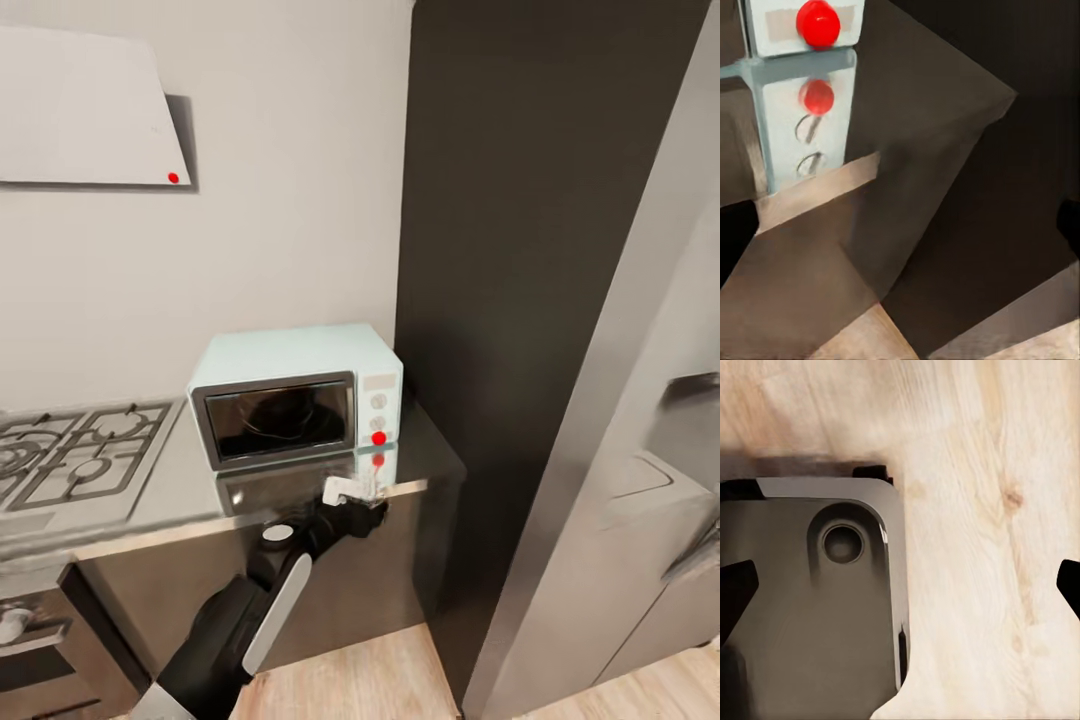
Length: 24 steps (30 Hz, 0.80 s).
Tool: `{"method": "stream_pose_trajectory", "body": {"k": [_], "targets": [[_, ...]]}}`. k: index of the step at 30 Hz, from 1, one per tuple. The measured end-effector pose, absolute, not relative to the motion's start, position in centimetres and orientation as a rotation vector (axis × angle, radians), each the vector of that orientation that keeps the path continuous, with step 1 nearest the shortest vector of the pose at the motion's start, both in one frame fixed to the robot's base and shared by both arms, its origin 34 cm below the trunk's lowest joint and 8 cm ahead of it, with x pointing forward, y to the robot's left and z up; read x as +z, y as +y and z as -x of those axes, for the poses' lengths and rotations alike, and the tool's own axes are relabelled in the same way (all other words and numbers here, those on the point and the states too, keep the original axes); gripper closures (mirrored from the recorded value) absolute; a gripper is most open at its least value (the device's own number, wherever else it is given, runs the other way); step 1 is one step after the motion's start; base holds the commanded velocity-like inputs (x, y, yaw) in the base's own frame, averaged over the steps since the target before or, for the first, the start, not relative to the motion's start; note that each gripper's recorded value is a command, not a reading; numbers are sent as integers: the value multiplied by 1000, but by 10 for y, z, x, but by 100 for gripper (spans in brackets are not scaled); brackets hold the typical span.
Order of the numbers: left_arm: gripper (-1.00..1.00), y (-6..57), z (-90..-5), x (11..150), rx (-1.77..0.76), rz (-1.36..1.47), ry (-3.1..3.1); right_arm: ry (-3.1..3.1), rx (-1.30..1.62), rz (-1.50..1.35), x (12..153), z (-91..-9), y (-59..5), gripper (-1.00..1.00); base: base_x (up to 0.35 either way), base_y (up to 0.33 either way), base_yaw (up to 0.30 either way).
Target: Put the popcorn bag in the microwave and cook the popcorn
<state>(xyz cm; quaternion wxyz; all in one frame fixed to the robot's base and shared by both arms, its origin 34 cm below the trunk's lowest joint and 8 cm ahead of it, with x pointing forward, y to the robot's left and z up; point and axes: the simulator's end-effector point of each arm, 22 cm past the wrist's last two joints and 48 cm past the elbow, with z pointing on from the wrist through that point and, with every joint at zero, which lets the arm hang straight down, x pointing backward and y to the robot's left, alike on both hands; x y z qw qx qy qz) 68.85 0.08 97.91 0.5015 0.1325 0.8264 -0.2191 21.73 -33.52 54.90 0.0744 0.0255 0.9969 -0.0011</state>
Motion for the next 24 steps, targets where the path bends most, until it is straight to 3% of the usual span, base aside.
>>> {"method": "stream_pose_trajectory", "body": {"k": [5,10,13,18,24], "targets": [[-100,16,-665,875,-556,-258,2239,2992,-2,-74,549,-217,-335,-100,-118,0,0],[-100,94,-583,707,-391,-159,2619,2991,-2,-70,549,-217,-335,-100,-2,0,0],[-100,146,-505,629,-312,55,2788,2990,-1,-70,549,-217,-334,-100,0,0,0],[-100,226,-456,593,-115,238,2772,2991,0,-74,549,-217,-334,-100,0,0,0],[-100,264,-342,559,-26,277,2906,2990,0,-77,549,-217,-334,-100,0,0,89]]}}
